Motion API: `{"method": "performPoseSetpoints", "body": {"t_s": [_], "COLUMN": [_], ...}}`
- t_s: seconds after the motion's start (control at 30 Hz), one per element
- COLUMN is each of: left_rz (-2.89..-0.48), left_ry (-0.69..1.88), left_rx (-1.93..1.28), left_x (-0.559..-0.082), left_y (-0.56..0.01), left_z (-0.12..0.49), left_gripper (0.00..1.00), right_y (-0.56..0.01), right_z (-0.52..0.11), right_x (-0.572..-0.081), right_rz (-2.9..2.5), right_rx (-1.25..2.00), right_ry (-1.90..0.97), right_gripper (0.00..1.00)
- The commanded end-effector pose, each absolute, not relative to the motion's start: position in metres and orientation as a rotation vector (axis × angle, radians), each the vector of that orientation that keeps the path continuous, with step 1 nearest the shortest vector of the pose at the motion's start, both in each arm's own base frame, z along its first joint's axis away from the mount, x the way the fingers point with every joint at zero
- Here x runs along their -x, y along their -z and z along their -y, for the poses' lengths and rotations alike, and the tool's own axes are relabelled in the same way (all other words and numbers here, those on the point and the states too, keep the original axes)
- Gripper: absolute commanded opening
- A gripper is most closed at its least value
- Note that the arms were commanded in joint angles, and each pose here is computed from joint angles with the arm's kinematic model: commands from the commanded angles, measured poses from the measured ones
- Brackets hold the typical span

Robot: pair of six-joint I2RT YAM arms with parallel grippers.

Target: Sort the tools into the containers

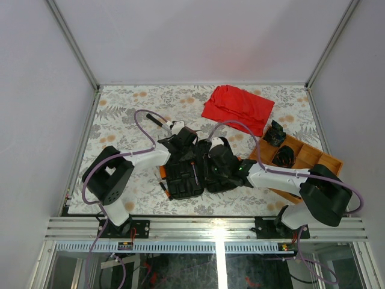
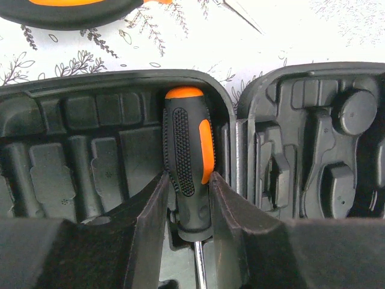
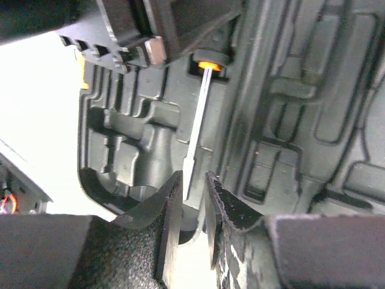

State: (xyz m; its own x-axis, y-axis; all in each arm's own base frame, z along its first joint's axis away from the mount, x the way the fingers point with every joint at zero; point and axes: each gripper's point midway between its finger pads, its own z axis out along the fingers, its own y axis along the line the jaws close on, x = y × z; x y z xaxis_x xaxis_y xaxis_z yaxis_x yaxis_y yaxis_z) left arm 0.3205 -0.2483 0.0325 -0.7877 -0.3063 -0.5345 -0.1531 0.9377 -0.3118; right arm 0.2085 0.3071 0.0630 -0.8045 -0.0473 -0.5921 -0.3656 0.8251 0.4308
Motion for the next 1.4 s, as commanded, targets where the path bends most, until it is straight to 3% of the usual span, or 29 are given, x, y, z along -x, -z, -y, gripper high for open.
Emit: {"method": "performPoseSetpoints", "body": {"t_s": [0.0, 0.9, 1.3, 1.37], "left_rz": [-2.555, -2.571, -2.591, -2.595], "left_ry": [0.218, 0.202, 0.176, 0.174], "left_rx": [0.342, 0.38, 0.376, 0.38], "left_x": [-0.308, -0.301, -0.298, -0.296], "left_y": [-0.001, 0.006, 0.016, 0.019], "left_z": [0.231, 0.226, 0.223, 0.222], "left_gripper": [0.29, 0.27, 0.26, 0.26], "right_y": [-0.085, -0.045, -0.031, -0.028], "right_z": [-0.338, -0.336, -0.326, -0.326], "right_x": [-0.207, -0.203, -0.202, -0.2], "right_rz": [-2.346, -2.486, -2.56, -2.572], "right_rx": [0.35, 0.376, 0.435, 0.433], "right_ry": [-0.905, -0.791, -0.61, -0.606], "right_gripper": [0.27, 0.23, 0.01, 0.0]}}
